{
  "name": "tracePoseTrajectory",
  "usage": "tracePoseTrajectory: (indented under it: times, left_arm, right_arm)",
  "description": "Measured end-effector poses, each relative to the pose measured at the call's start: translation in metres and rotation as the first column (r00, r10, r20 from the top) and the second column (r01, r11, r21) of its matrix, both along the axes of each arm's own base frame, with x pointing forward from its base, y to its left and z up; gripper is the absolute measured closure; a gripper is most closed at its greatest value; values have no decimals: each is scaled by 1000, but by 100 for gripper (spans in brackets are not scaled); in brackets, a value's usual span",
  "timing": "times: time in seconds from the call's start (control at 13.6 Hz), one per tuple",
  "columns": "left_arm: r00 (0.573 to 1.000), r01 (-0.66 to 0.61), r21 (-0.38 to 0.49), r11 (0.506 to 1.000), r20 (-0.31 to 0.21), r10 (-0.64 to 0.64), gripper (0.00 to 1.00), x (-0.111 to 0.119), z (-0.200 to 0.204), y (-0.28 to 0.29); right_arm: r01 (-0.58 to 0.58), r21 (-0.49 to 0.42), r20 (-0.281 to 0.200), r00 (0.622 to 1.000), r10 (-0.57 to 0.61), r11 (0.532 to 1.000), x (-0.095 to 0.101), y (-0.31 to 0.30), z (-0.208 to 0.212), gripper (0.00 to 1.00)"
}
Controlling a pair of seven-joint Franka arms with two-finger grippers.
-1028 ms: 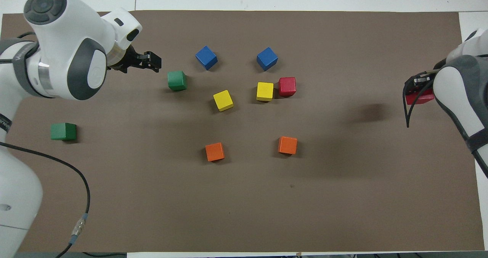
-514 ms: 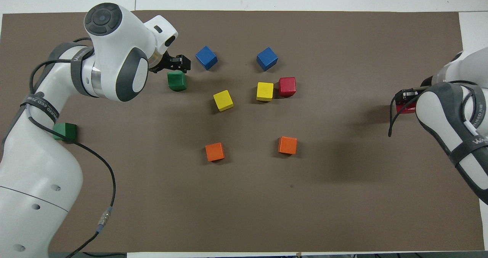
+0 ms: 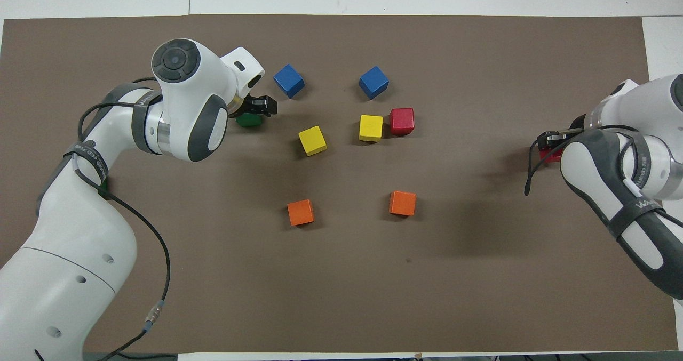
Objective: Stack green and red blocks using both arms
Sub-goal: 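Carry the green cube beside the first while the right gripper releases red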
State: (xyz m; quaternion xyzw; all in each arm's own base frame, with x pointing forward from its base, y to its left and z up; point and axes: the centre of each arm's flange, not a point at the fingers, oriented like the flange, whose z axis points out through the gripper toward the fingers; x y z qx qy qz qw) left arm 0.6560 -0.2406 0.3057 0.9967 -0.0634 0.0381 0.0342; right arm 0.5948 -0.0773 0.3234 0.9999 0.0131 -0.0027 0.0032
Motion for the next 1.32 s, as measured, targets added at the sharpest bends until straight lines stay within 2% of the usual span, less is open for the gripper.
tracePoseTrajectory:
  times: [0.07, 0.15, 0.22, 0.37, 0.66, 0.88, 1.03, 1.17, 1.32]
  left_arm:
    - [1000, -1, 0, 1000, -1, 1, 0, -3, -5, -3]
    - [1000, -2, 1, 1000, -6, 2, 8, -5, -7, -5]
    - [1000, -2, 4, 1000, -9, 2, 23, -6, -6, -5]
    - [1000, -3, 22, 1000, -24, 3, 45, -4, -3, 0]
    - [999, -30, 42, 999, -38, 32, 45, 5, 20, 21]
    - [996, -81, 51, 995, -41, 83, 45, 11, 64, 68]
    - [995, -63, 67, 996, -69, 68, 45, 7, 96, 110]
    - [995, -10, 77, 997, -96, 17, 45, 0, 125, 155]
    - [993, 42, 78, 996, -113, -34, 45, -9, 140, 203]
  right_arm:
    - [-4, -1, 7, 1000, 4, 1000, 0, 2, -1, 45]
    - [-7, -2, 19, 1000, 7, 1000, 1, 4, -3, 45]
    - [-9, -2, 22, 1000, 9, 1000, 2, 5, -6, 45]
    - [-9, -1, 29, 1000, 9, 1000, 3, 5, -15, 45]
    - [-10, 0, 34, 999, 10, 1000, 4, 6, -24, 45]
    - [-16, 0, 34, 999, 16, 1000, 5, 10, -25, 42]
    - [-30, -7, 25, 999, 31, 1000, 6, 14, -17, 23]
    - [-48, -25, -2, 999, 48, 999, 9, 15, 11, 1]
    - [-48, -34, -27, 999, 47, 998, 14, 15, 62, 0]
